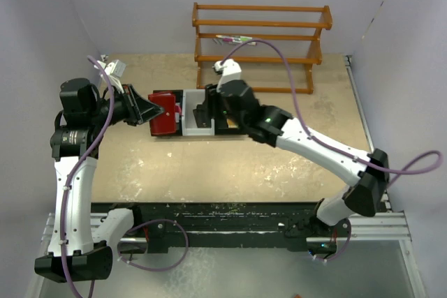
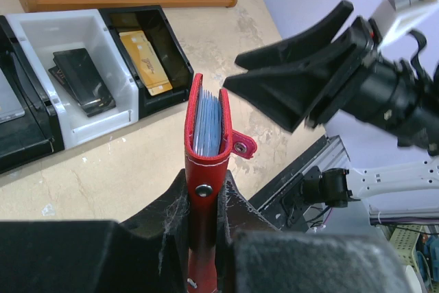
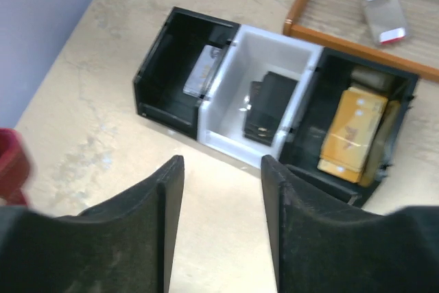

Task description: Take the credit cards out of the card holder

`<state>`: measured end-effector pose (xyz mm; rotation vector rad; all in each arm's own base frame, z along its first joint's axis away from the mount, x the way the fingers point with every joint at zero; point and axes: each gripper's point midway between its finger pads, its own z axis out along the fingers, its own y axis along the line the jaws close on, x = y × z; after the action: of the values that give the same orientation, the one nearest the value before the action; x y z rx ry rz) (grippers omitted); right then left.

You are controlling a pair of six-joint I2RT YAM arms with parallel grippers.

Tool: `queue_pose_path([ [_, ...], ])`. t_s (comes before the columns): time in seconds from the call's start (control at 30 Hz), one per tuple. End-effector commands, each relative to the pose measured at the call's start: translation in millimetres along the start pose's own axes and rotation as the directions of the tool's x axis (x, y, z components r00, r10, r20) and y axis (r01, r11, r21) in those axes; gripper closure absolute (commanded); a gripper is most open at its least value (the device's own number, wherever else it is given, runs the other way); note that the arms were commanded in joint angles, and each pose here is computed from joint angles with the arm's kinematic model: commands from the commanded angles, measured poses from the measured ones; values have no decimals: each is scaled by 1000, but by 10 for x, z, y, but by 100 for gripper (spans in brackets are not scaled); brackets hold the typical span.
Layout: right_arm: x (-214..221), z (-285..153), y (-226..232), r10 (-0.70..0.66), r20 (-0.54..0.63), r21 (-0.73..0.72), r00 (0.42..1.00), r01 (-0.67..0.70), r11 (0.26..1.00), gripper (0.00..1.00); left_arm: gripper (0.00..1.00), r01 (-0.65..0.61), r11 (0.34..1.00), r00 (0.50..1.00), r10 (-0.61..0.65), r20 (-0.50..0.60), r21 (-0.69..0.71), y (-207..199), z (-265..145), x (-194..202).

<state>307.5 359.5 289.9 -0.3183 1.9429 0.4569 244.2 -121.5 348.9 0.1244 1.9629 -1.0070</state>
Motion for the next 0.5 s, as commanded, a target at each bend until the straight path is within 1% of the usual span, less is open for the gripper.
queue_pose_path([
  [0.0, -382, -404, 185, 136, 67, -325, 989, -107, 940, 38, 100, -78, 993, 995, 73, 65, 84, -302, -99, -220],
  [0.03, -397, -497, 231, 136, 84, -373, 987, -96, 923, 30, 100, -83, 992, 994, 77, 73, 92, -325, -102, -241],
  [0.1, -470, -625, 251, 107, 144, -415, 984, -38, 909, 23, 100, -74, 990, 995, 65, 77, 121, -384, -105, -259],
  [0.2, -495, -769, 328, 108, 193, -486, 975, 0, 874, 20, 99, -66, 983, 995, 53, 80, 169, -475, -111, -283],
  [0.27, -561, -880, 401, 145, 234, -542, 961, 5, 840, 18, 99, -58, 978, 996, 43, 78, 201, -527, -115, -287],
  [0.37, -688, -1001, 562, 221, 247, -625, 944, -19, 781, 17, 98, -56, 971, 996, 37, 83, 234, -604, -133, -326],
  [0.47, -808, -1111, 788, 245, 286, -666, 926, 9, 746, 14, 98, -53, 966, 995, 31, 92, 252, -666, -153, -370],
])
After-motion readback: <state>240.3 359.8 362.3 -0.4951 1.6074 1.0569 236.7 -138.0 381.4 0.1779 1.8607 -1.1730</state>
